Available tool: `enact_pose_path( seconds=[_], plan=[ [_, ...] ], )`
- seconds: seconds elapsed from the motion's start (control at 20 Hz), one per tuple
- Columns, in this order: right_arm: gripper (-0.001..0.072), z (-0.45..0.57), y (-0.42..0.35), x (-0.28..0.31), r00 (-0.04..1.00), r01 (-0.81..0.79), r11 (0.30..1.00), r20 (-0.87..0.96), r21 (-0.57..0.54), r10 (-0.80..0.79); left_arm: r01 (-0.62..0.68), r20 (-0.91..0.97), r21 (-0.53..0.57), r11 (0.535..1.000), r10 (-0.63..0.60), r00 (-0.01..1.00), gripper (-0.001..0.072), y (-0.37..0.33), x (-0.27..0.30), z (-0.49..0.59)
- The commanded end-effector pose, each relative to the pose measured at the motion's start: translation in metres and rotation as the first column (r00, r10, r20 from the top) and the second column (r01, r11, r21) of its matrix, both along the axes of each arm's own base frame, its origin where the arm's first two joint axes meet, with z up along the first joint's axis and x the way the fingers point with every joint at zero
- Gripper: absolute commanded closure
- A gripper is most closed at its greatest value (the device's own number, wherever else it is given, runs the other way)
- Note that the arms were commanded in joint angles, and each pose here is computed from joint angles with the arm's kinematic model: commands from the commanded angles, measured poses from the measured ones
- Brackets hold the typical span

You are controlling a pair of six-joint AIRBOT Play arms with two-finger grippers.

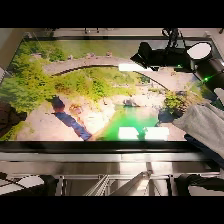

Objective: Fold the shirts.

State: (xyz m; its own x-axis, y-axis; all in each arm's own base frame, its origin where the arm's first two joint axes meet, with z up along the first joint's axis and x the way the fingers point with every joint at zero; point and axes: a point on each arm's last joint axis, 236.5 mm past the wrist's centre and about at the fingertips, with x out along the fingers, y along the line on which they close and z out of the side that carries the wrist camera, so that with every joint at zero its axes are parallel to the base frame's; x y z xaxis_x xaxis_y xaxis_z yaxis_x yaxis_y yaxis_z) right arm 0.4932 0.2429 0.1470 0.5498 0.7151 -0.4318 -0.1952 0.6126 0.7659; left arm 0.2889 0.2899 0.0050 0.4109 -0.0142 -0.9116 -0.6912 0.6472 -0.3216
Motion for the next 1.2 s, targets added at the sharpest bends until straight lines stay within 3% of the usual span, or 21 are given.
enact_pose_path(
  seconds=[0.0,0.15,0.2,0.25,0.3,0.4,0.5,0.6,0.65,0.8,0.85,0.9,0.95,1.05,1.15],
  plan=[
    [0.0695,0.003,-0.001,0.004,1.0,0.017,1.0,0.008,0.013,-0.017,-0.079,-0.063,-0.049,0.996,0.076,0.995,-0.0007,0.028,-0.025,-0.045],
    [0.0695,0.003,0.0,0.004,1.0,0.015,1.0,0.007,0.013,-0.015,-0.023,-0.084,-0.09,0.996,0.016,0.996,0.0007,0.012,0.0,-0.074],
    [0.0695,0.003,0.0,0.004,1.0,0.015,1.0,0.007,0.012,-0.015,0.007,-0.089,-0.093,0.996,-0.016,0.996,0.0173,0.003,0.01,-0.08],
    [0.0695,0.003,0.0,0.004,1.0,0.015,1.0,0.007,0.012,-0.015,0.04,-0.093,-0.099,0.994,-0.049,0.994,0.0576,-0.007,0.02,-0.084],
    [0.0695,0.003,0.0,0.003,1.0,0.015,1.0,0.006,0.013,-0.015,0.08,-0.084,-0.093,0.992,-0.088,0.993,0.0694,-0.017,0.032,-0.084],
    [0.0695,0.002,0.0,0.003,1.0,0.013,1.0,0.005,0.013,-0.013,0.165,0.04,-0.137,0.977,-0.161,0.986,0.0692,-0.057,0.079,-0.057],
    [0.0695,0.0,0.002,-0.001,1.0,-0.006,1.0,-0.007,0.01,0.006,0.385,0.347,-0.234,0.893,-0.293,0.891,0.0692,-0.144,0.149,0.027],
    [0.0695,-0.002,0.003,-0.006,0.999,-0.026,1.0,-0.023,0.007,0.026,0.694,0.631,-0.197,0.692,-0.452,0.63,0.0692,-0.266,0.181,0.153],
    [0.0695,-0.003,0.0,-0.007,0.999,-0.028,1.0,-0.03,0.007,0.028,0.822,0.711,-0.096,0.561,-0.539,0.451,0.0692,-0.331,0.173,0.215],
    [0.0695,-0.01,-0.018,-0.012,0.996,-0.046,0.999,-0.079,0.004,0.046,0.934,0.724,0.262,0.242,-0.689,-0.025,0.069,-0.469,0.11,0.338],
    [0.0695,-0.014,-0.025,-0.019,0.991,-0.069,0.998,-0.112,0.002,0.069,0.922,0.709,0.334,0.196,-0.697,-0.109,0.069,-0.494,0.092,0.36],
    [0.0695,-0.017,-0.034,-0.025,0.986,-0.089,0.996,-0.144,0.003,0.089,0.916,0.704,0.357,0.185,-0.697,-0.134,0.069,-0.511,0.083,0.371],
    [0.0695,-0.021,-0.044,-0.032,0.978,-0.108,0.994,-0.179,0.006,0.108,0.92,0.708,0.331,0.208,-0.699,-0.097,0.069,-0.518,0.086,0.367],
    [0.0695,-0.025,-0.068,-0.042,0.964,-0.124,0.992,-0.234,0.014,0.124,0.947,0.714,0.222,0.232,-0.7,0.004,0.069,-0.521,0.095,0.33],
    [0.0695,-0.024,-0.095,-0.047,0.959,-0.113,0.993,-0.261,0.018,0.114,0.97,0.663,0.095,0.223,-0.741,0.106,0.069,-0.516,0.101,0.268]
  ],
)
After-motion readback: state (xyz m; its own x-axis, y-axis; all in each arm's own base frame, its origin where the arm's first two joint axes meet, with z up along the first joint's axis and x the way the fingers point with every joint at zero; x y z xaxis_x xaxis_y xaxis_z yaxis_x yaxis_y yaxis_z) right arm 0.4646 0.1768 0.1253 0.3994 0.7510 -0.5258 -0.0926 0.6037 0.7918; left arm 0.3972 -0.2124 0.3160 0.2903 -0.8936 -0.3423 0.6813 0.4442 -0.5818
